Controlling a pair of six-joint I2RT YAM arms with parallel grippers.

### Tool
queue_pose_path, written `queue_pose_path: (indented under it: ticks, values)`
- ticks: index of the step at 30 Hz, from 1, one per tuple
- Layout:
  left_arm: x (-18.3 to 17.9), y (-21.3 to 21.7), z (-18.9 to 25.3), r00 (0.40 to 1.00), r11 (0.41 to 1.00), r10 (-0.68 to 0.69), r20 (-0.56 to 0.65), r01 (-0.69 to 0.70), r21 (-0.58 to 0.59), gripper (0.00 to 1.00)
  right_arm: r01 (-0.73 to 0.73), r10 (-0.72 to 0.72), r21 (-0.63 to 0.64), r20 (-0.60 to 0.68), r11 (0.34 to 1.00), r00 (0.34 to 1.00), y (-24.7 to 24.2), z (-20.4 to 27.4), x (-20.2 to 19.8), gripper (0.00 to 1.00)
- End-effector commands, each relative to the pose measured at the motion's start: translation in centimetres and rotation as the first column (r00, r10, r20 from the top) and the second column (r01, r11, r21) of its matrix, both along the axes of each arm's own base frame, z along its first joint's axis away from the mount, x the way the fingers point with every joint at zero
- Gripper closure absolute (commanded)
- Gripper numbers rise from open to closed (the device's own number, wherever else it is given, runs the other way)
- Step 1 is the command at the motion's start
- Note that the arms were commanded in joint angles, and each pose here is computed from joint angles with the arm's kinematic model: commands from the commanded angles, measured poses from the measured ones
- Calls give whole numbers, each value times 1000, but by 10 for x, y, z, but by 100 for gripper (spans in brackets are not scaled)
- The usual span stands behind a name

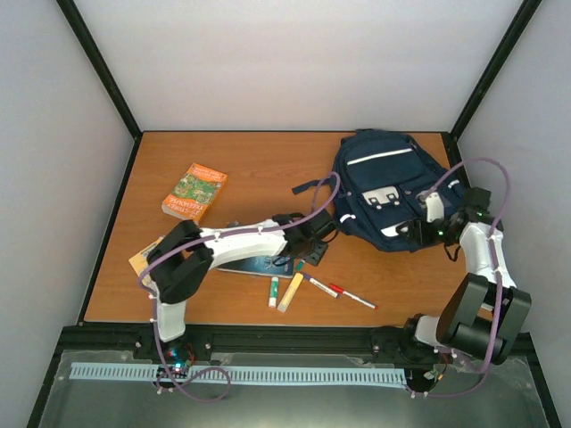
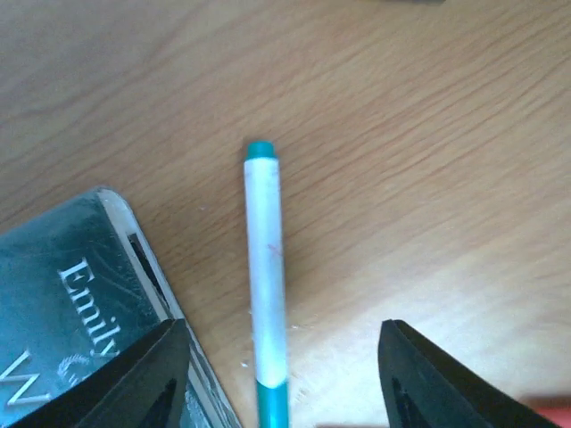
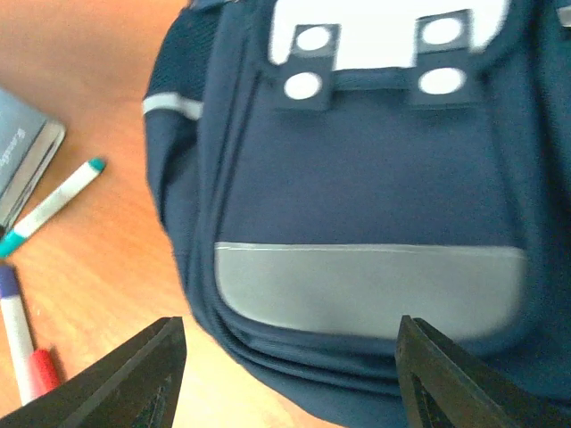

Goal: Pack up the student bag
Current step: Move the stationery to the center of the board, then adjust the student bag at the center of the board.

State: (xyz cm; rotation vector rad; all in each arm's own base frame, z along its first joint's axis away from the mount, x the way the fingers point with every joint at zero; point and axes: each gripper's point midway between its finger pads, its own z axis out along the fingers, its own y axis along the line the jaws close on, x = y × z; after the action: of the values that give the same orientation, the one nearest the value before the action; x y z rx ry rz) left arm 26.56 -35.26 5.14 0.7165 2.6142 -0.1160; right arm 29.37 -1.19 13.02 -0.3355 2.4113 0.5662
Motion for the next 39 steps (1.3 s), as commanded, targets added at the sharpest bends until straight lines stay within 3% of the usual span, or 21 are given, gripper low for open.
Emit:
queue_pose_path:
  ticks: [1,5,8,12,18,22,26,31,36,39]
  values:
    - [1,-17,63,996,986,-61,60,70,-153,33,-163,163,-147,-12,976,987,23,-3,-6,32]
    - [1,-11,95,993,979,-41,111,62,-197,18,-251,256,-258,-14,933,966,51,2,-2,28]
    - [-5,-2,117,991,964,-14,134,49,-260,7,-278,277,-387,-60,879,959,69,-4,24,27]
    - [-11,13,122,991,963,14,134,22,-267,6,-284,262,-519,-117,806,958,83,-14,51,27]
    - [-18,35,130,985,948,81,151,-29,-316,5,-266,202,-721,-176,640,964,87,-41,77,27]
    - [-18,40,135,982,943,96,163,-37,-331,5,-275,155,-767,-228,579,961,78,-59,78,28]
    - [-17,40,136,981,943,95,169,-34,-330,5,-359,198,-757,-300,546,933,76,-80,63,39]
    - [-13,45,130,976,951,119,180,-60,-304,4,-555,395,-675,-396,486,829,82,-98,11,56]
    - [-11,42,124,978,951,118,173,-61,-304,4,-659,521,-680,-453,323,723,61,-114,-38,63]
    - [-11,37,120,981,948,111,160,-56,-313,4,-742,648,-624,-465,244,604,58,-111,-79,63]
